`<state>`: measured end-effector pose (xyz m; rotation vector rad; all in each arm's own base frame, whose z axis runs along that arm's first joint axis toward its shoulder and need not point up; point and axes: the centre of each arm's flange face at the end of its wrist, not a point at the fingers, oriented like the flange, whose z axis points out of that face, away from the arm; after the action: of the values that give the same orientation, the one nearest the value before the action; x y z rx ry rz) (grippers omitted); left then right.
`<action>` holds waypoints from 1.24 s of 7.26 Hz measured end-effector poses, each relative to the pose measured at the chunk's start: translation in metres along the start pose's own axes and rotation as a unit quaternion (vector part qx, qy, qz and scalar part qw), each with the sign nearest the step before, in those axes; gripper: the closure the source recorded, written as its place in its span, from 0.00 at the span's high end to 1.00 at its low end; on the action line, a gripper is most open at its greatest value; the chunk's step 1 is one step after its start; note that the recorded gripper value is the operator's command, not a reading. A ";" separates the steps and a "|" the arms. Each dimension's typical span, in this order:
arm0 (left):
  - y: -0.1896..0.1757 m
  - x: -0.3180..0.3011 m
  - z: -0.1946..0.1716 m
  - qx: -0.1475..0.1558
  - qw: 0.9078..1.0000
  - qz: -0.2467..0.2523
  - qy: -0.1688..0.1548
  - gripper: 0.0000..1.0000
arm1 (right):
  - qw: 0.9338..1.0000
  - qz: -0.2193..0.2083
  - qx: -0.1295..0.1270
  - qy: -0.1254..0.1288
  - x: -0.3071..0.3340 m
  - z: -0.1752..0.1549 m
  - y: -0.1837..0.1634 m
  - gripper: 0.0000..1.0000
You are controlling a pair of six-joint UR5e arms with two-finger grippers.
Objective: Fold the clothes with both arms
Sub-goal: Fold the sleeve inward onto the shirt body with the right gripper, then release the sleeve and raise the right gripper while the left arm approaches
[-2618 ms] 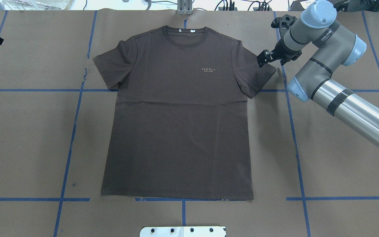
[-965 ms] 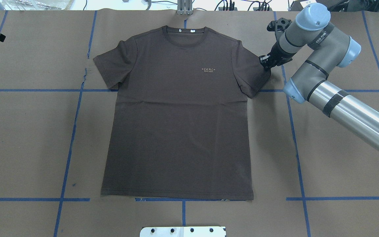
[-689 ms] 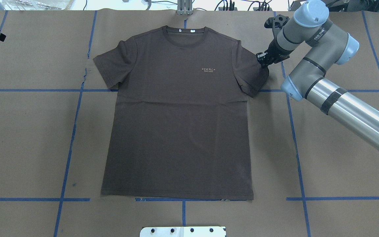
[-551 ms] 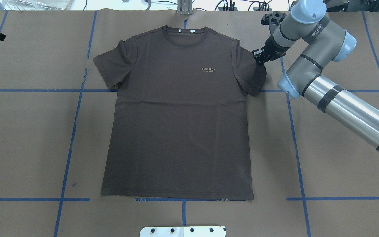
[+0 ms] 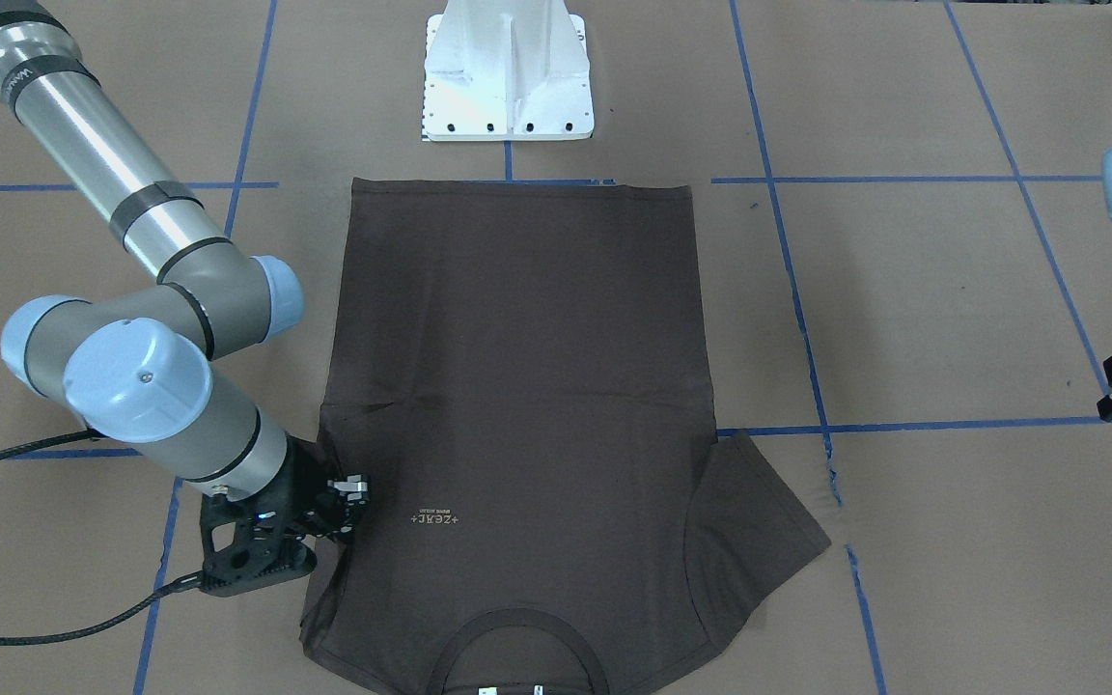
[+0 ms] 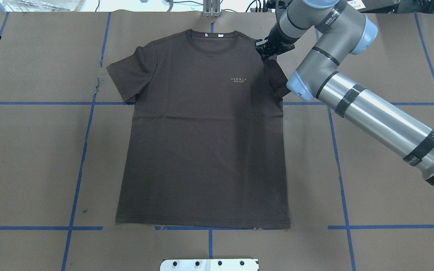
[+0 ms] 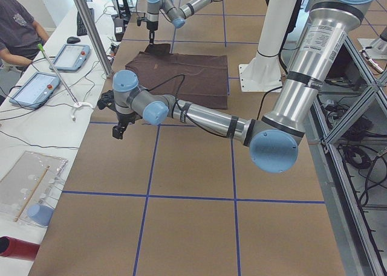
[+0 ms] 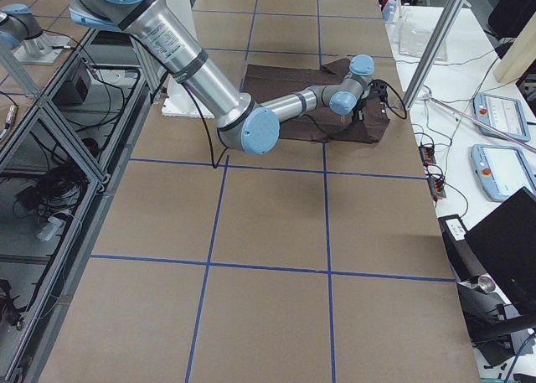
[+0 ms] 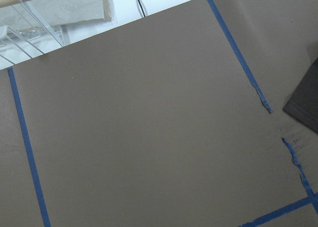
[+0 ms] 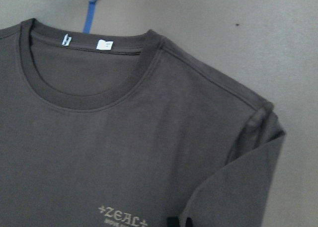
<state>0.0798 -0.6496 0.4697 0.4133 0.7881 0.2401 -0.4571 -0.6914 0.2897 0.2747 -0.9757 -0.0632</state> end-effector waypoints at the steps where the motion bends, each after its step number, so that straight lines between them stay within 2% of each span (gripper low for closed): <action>1: -0.001 0.000 0.000 0.000 1.000 0.000 0.000 1.00 | 1.000 -0.007 0.010 0.004 -0.029 0.011 0.008 0.00; 2: -0.002 0.000 -0.001 0.001 1.000 0.000 0.000 1.00 | 1.000 -0.015 0.019 0.011 -0.051 0.022 0.018 0.00; 3: -0.004 0.001 -0.001 0.002 1.000 0.001 0.000 1.00 | 0.999 -0.020 0.025 0.015 -0.063 0.028 0.023 0.99; 5: -0.006 0.002 -0.002 0.003 1.000 0.000 0.000 1.00 | 0.999 -0.022 0.028 0.017 -0.067 0.030 0.026 1.00; 7: -0.012 0.009 -0.002 0.011 1.000 -0.022 0.002 1.00 | 0.999 -0.017 0.024 0.019 -0.063 0.027 0.023 1.00; 8: -0.017 0.024 0.003 0.017 0.999 -0.043 0.009 1.00 | 1.000 -0.004 0.006 0.023 -0.057 0.017 0.018 1.00; 9: -0.023 0.049 0.013 0.026 0.997 -0.065 0.022 1.00 | 0.999 0.019 -0.025 0.029 -0.047 -0.005 0.013 1.00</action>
<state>0.1238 -0.6559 0.4367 0.4044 0.8624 0.1079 -0.4803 -0.6694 0.2523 0.2108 -0.9204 -0.0438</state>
